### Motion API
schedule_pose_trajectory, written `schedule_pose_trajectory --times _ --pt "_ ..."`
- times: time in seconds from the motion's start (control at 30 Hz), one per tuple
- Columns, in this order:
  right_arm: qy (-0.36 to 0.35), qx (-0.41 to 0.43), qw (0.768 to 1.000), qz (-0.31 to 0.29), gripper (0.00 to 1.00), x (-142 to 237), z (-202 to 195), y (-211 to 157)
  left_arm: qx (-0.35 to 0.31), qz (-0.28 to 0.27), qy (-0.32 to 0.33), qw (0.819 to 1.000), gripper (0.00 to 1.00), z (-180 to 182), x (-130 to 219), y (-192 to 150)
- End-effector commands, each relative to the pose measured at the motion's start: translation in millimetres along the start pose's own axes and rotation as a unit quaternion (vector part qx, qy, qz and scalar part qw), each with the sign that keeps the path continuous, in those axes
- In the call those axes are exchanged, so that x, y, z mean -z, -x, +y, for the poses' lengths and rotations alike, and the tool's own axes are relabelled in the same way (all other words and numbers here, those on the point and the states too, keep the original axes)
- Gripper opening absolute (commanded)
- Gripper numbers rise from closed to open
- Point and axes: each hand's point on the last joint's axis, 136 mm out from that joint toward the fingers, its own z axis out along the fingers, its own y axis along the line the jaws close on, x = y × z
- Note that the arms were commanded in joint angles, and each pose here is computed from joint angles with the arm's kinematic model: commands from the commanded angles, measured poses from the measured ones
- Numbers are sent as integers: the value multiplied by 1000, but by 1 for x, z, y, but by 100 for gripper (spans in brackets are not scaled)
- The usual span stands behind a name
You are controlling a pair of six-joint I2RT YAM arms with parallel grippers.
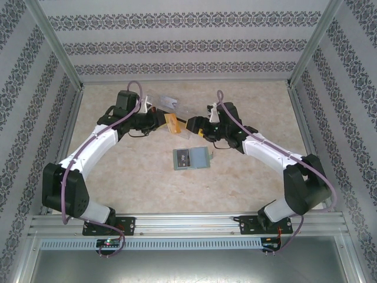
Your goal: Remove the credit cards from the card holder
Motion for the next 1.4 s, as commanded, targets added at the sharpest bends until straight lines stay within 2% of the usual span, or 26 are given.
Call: schedule_pose_trajectory --times 0.0,0.1,0.23,0.4,0.57,0.63,0.7,0.73,0.77,0.87,0.97,1.07,1.2,1.37 --pt "99 -6 995 13 75 0 49 12 6 -4 -87 996 0 -35 13 7" --pt "143 -3 990 20 72 2 67 15 11 -1 -109 994 0 -41 15 7" --pt "195 -13 980 26 62 6 80 14 24 3 -128 992 0 -42 15 7" --pt "208 -24 977 31 47 7 81 12 28 0 -133 991 0 -43 17 6" --pt "210 -31 977 32 35 8 80 8 29 0 -134 991 0 -42 21 2" --pt "205 -30 978 32 26 6 77 7 33 3 -131 991 0 -39 21 1" --pt "195 -27 980 29 12 4 73 6 35 4 -123 992 0 -36 22 -1" --pt "189 -23 981 27 6 3 71 6 38 4 -113 993 10 -32 23 -2" --pt "178 -17 984 24 1 2 68 7 43 -1 -92 995 24 -25 24 -3" --pt "126 6 992 12 0 -3 56 6 41 -21 2 999 56 5 36 -4" --pt "62 52 997 5 0 -5 44 6 31 -51 85 995 76 33 56 -1" --pt "-19 136 990 -8 0 -7 27 10 28 -79 156 984 88 60 80 2" --pt "-99 286 953 -14 0 -13 12 25 14 -94 219 971 100 82 108 3" --pt "-107 417 902 4 0 -29 18 43 -21 -100 273 957 99 93 134 5"
